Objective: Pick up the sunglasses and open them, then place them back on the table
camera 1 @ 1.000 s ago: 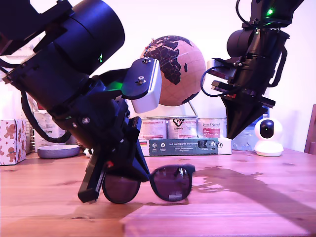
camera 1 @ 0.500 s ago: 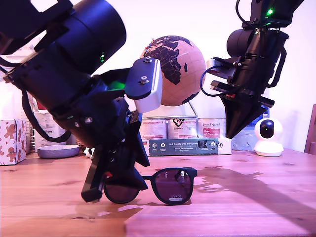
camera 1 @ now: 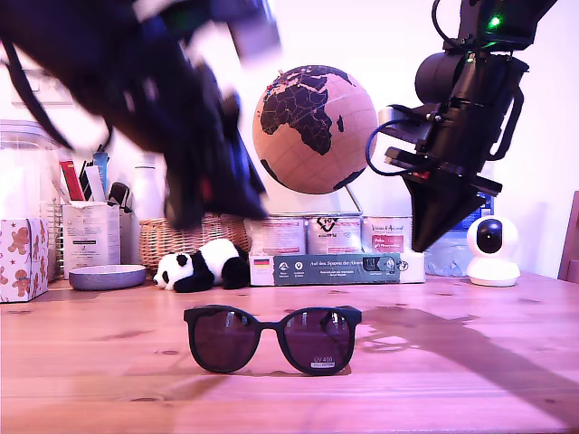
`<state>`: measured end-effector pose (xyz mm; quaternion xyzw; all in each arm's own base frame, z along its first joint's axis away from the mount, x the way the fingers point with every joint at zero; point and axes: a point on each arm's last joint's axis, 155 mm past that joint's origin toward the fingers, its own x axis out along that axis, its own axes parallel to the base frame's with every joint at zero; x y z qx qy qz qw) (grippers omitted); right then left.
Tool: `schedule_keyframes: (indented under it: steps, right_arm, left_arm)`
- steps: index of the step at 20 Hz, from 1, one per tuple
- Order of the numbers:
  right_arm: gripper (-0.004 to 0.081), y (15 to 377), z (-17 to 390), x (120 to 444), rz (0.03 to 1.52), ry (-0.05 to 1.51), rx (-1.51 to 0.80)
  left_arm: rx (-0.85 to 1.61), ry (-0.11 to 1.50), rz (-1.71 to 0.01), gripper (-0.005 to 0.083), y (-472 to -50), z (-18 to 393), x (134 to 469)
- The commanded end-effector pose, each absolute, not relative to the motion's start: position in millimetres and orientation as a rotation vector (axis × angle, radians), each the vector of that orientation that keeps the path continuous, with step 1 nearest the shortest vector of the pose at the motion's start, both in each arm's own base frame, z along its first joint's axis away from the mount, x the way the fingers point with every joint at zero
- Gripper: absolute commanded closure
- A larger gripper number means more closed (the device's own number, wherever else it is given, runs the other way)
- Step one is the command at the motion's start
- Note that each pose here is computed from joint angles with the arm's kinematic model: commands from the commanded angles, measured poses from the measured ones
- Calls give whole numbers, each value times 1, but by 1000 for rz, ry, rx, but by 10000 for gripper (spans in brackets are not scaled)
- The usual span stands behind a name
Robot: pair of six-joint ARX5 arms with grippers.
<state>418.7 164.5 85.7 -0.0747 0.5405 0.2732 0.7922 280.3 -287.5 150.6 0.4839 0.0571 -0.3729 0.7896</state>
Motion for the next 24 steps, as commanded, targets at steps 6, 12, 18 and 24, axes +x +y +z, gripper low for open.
schedule_keyframes:
  steps: [6,12,18,24]
  right_arm:
    - [780,169,127,446,468,1005,-79]
    - [780,164,185,464,339,798,-143]
    - [780,175,194,451,293,732,-185]
    - [780,148,188,427,216,618,-199]
  left_arm:
    - [644,97,-678,786,-263,227,282]
    - [412,206,-719,786,-242,220,298]
    - [302,244,-685,786,-219,221,314]
    - [265,251,-627,786,-185,224,334]
